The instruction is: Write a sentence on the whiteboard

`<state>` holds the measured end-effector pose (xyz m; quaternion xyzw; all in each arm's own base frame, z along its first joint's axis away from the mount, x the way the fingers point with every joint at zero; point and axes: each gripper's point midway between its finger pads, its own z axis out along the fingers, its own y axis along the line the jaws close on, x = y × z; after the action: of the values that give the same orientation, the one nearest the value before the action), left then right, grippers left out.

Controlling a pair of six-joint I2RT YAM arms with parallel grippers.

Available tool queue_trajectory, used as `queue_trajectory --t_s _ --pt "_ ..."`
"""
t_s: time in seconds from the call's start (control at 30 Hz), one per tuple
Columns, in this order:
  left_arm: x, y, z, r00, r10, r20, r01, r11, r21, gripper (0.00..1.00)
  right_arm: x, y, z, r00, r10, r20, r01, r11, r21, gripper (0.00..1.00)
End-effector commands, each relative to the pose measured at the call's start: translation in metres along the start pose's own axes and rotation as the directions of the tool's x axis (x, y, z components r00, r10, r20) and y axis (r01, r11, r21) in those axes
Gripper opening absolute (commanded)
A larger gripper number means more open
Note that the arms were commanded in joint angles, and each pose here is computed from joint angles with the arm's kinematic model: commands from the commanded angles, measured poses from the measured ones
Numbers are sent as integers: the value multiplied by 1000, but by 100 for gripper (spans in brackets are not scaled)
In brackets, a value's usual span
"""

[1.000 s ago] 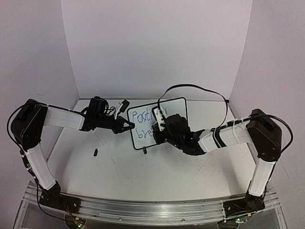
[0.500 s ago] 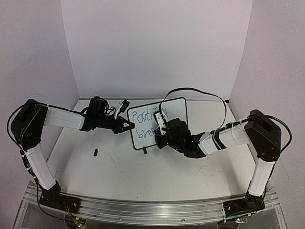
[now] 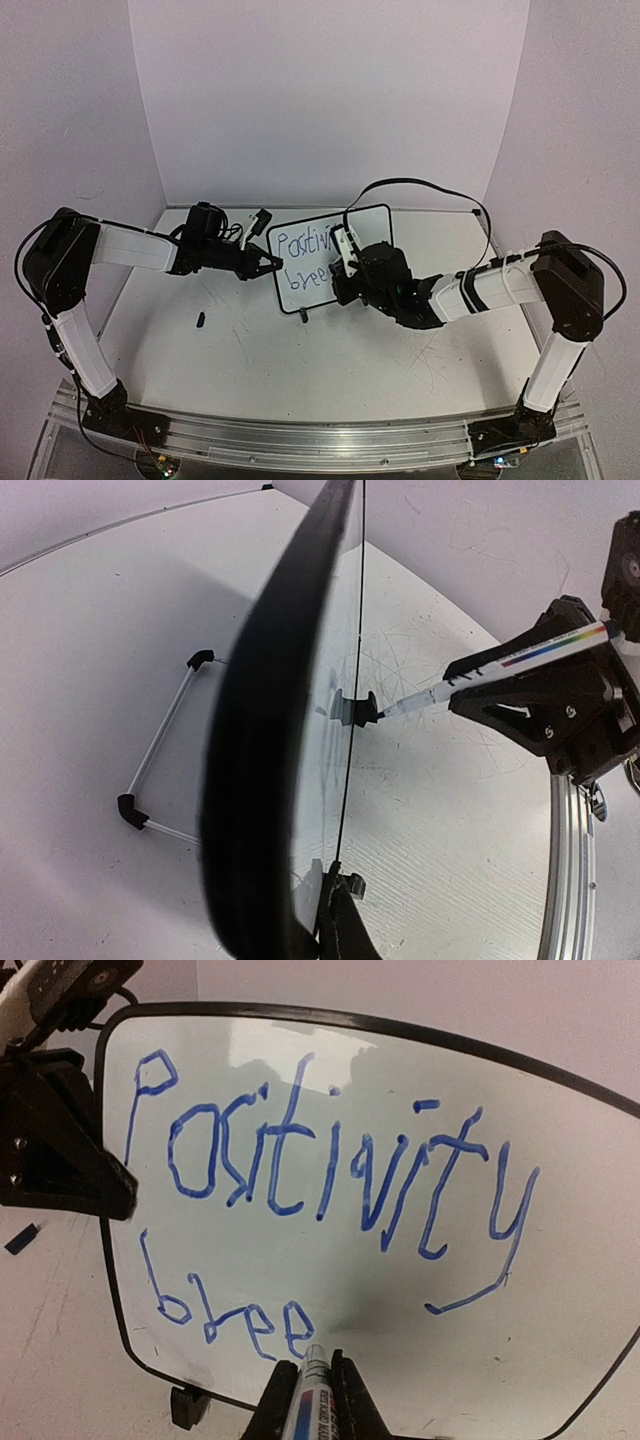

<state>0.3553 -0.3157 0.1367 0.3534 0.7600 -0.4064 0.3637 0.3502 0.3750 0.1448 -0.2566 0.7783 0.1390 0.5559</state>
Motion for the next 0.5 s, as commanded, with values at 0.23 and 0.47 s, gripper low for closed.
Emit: queue_trajectory --t_s 0.23,0.47 --pt "13 58 -8 998 24 -60 -39 962 -269 0 -10 -20 7 998 52 18 -53 997 52 0" --pt "14 58 -7 998 22 -61 -37 963 -266 0 -10 -17 13 999 46 15 -47 998 46 0"
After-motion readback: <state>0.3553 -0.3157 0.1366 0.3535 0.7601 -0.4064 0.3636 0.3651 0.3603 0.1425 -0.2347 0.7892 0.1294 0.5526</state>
